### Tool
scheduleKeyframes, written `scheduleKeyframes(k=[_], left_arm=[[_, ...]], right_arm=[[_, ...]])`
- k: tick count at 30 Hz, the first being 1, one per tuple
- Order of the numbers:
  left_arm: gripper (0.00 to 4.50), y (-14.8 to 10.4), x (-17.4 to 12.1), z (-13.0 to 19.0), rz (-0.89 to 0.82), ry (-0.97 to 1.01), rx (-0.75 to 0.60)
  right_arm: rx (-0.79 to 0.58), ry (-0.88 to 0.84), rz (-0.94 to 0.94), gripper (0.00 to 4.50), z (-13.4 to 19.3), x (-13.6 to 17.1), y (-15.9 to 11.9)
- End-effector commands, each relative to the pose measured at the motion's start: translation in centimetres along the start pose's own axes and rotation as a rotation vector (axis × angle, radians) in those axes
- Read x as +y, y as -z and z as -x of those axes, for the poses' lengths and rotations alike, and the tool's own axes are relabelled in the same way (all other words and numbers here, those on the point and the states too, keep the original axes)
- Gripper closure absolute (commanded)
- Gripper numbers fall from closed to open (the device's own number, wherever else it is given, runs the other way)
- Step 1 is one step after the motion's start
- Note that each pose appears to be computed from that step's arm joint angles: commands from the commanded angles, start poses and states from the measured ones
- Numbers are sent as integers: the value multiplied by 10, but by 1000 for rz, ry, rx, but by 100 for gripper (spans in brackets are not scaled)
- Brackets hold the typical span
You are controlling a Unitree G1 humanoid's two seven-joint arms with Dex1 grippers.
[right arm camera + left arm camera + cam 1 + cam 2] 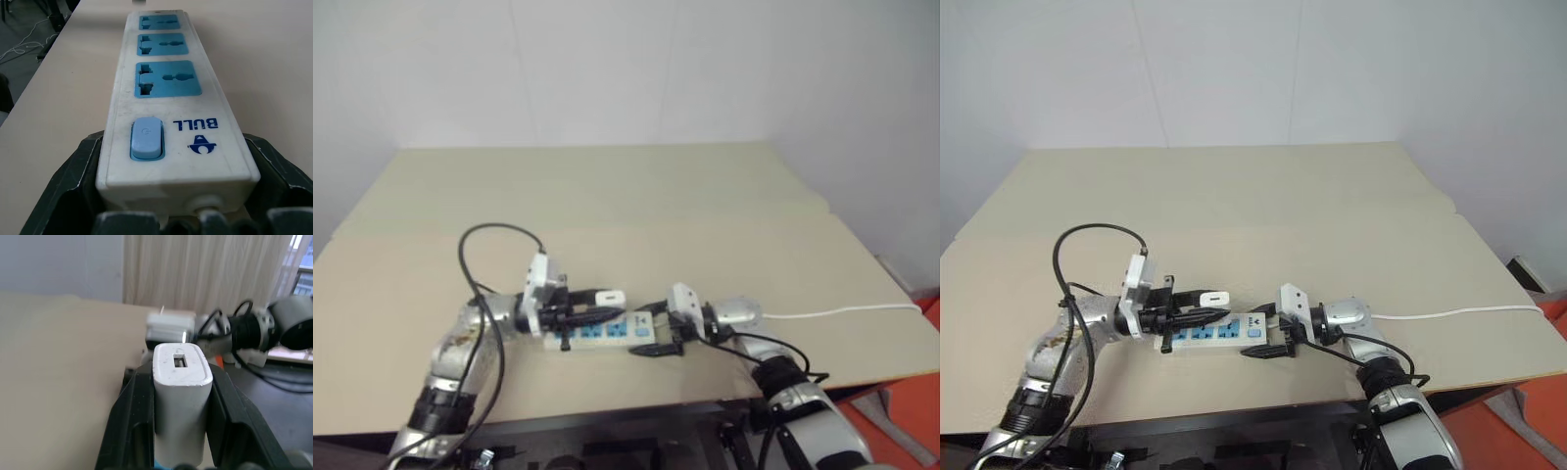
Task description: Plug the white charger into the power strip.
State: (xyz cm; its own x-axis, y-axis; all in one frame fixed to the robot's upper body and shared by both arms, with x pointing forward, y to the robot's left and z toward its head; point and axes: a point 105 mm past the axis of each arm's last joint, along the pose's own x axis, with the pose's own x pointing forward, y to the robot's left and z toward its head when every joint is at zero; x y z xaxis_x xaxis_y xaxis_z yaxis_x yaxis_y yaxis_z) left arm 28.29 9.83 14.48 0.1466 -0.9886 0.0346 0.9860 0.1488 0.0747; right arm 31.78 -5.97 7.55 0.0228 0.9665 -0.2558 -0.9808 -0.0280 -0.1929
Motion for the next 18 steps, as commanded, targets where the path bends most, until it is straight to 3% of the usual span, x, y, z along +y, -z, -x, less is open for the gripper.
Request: scheduleKeyframes(k=[1,18], left_arm=[[350,3,-2,-4,-62,29,-7],[350,21,2,-17,-84,48,-7]], right_arm=[[55,-58,-33,108,-2,12,12],[57,-46,-48,108,1,16,11]])
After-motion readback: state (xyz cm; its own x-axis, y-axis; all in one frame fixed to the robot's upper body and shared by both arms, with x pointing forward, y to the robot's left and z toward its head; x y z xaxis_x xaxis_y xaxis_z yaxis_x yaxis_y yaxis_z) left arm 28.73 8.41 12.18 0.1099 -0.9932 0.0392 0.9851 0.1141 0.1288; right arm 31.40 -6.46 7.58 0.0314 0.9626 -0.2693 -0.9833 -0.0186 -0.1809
